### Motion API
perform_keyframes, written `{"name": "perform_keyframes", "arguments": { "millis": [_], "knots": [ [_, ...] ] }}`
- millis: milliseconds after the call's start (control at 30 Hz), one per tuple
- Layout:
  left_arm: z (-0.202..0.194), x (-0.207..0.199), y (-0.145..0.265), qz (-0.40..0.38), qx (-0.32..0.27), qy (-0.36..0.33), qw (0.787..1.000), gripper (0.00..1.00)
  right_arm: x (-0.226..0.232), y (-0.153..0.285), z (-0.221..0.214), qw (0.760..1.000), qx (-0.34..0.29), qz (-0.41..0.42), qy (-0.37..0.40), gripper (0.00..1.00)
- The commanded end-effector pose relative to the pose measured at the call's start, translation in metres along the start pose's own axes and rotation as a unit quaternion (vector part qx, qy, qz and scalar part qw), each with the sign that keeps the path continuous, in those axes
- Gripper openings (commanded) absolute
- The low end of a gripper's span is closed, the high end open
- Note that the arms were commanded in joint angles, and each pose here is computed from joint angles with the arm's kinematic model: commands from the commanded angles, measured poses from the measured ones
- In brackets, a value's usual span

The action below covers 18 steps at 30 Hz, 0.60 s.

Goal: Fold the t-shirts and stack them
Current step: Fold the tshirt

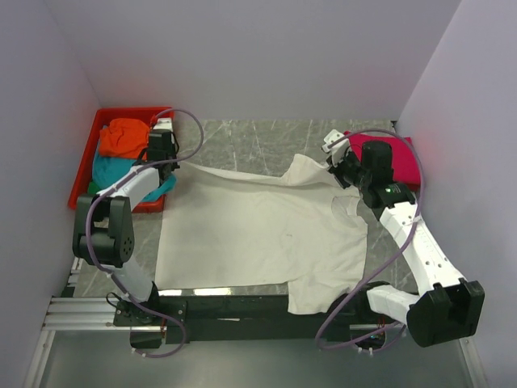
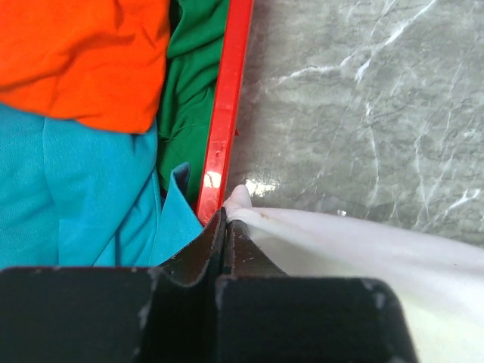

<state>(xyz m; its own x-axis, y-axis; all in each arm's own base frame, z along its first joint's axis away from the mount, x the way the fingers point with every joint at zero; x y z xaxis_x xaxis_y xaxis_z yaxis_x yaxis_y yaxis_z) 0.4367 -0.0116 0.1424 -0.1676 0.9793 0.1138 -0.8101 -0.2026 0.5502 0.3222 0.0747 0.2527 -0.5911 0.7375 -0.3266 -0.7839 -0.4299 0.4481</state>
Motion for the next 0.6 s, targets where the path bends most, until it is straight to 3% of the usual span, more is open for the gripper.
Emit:
{"name": "perform_keyframes", "arguments": {
  "millis": [0,567],
  "knots": [
    [0.016,0.008,0.011,0.015,-0.030,0.000,0.999,0.00,-0.005,0.010,0.006,0.999,-0.022,-0.027,0.016,0.00],
    [0.005,0.008,0.025,0.014,-0.019,-0.012,1.000,0.00,-0.007,0.018,-0.010,0.998,-0.015,-0.059,0.014,0.00]
  ]
}}
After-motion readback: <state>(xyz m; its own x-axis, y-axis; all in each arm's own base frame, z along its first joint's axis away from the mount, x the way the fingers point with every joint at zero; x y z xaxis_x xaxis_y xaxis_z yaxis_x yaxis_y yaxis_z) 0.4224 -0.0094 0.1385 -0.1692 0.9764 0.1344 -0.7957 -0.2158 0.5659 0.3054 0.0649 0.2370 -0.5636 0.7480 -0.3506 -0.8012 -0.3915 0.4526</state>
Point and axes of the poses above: each gripper's point midway between its finger pads, its own y axis back along the fingers, its own x axis along the line the jaws close on, z = x × y, the point moved 4 cm from there along y, back along the fingers, and after that the axes turned 3 degrees about -y, right-handed, at the moved point
